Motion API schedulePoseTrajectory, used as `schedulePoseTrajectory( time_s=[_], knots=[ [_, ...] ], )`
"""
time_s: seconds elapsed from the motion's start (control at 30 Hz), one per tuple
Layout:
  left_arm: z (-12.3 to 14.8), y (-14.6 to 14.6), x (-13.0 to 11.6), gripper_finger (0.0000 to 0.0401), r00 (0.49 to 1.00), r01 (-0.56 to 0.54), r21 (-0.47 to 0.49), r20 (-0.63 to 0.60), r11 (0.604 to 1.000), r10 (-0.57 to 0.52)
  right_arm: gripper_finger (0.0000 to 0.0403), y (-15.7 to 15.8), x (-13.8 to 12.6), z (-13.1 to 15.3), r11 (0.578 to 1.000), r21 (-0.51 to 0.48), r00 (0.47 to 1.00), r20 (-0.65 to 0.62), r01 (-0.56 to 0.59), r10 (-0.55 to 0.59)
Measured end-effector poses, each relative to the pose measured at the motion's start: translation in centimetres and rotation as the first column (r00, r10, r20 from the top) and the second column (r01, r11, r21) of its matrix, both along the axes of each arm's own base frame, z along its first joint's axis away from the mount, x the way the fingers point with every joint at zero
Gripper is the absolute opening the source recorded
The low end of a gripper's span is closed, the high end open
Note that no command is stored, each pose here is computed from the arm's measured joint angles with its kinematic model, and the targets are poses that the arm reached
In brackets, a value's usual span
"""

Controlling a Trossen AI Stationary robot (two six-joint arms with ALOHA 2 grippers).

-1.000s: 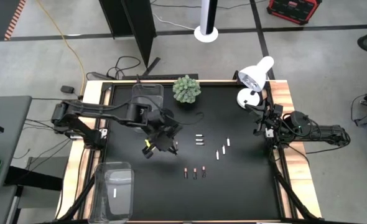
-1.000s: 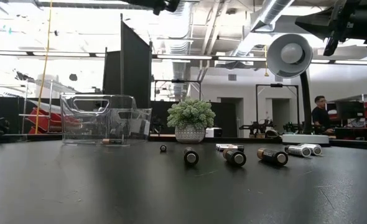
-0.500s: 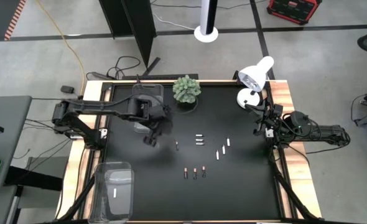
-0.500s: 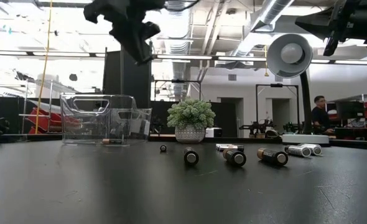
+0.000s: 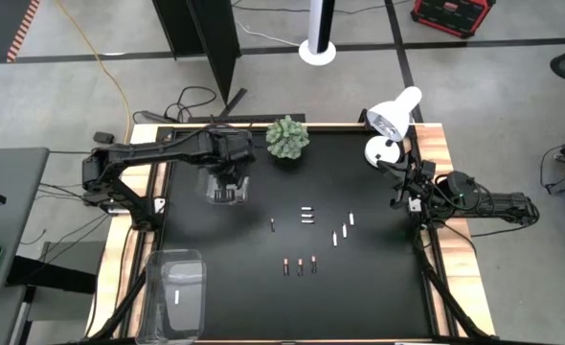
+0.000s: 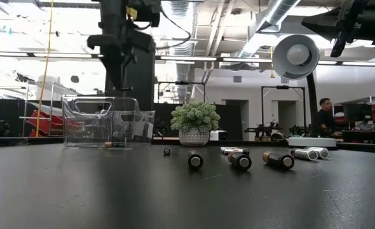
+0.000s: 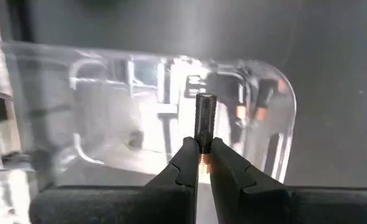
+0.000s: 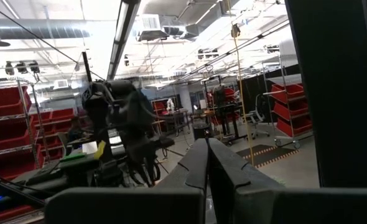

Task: Sort batteries
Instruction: Put the copper and black battery into the top transparent bin, then put the top black battery into the top transparent bin

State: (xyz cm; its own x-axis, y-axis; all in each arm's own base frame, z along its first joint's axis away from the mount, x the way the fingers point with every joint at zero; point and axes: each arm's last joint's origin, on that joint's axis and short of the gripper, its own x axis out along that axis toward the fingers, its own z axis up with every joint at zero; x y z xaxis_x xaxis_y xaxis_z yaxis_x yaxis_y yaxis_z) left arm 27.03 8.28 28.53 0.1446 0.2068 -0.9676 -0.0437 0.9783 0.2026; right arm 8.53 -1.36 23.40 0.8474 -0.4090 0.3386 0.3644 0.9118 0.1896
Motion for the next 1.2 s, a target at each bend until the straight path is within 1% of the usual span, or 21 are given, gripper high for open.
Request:
schedulePoseTrajectory(
  time_s=[0.1,0.27,0.37,0.5,0.73,0.9,1.1,1.2],
  knots=[
    [-0.9,0.2,-0.3,0.0015,1.000,-0.003,-0.058,-0.015,0.998,0.002,0.0031,0.0,0.0,0.0,1.000,0.000,1.000,0.000,0.000,0.000],
    [-2.0,0.0,-0.4,0.0017,1.000,0.022,-0.109,-0.020,0.994,-0.024,0.0031,0.0,0.0,0.0,1.000,0.000,1.000,0.000,0.000,0.000],
    [-2.3,-0.1,-0.5,0.0017,0.999,0.033,-0.140,-0.015,0.990,-0.035,0.0031,0.0,0.0,0.0,1.000,0.000,1.000,0.000,0.000,0.000],
    [-2.3,-0.1,-0.5,0.0026,0.999,0.032,-0.141,-0.013,0.990,-0.034,0.0031,0.0,0.0,0.0,1.000,0.000,1.000,0.000,0.000,0.000],
    [-2.2,-0.3,-0.1,0.0073,0.999,0.053,-0.129,0.019,0.990,-0.051,0.0031,0.0,0.0,0.0,1.000,0.000,1.000,0.000,0.000,0.000],
    [-2.2,-0.6,0.1,0.0098,0.998,0.067,-0.127,0.024,0.990,-0.065,0.0031,0.0,0.0,0.0,1.000,0.000,1.000,0.000,0.000,0.000],
    [-2.1,-0.6,0.1,0.0109,0.997,0.077,-0.124,0.027,0.989,-0.075,0.0031,0.0,0.0,0.0,1.000,0.000,1.000,0.000,0.000,0.000],
    [-1.6,-0.9,0.6,0.0109,0.993,0.109,-0.108,0.061,0.988,-0.102,0.0031,0.0,0.0,0.0,1.000,0.000,1.000,0.000,0.000,0.000]
  ],
)
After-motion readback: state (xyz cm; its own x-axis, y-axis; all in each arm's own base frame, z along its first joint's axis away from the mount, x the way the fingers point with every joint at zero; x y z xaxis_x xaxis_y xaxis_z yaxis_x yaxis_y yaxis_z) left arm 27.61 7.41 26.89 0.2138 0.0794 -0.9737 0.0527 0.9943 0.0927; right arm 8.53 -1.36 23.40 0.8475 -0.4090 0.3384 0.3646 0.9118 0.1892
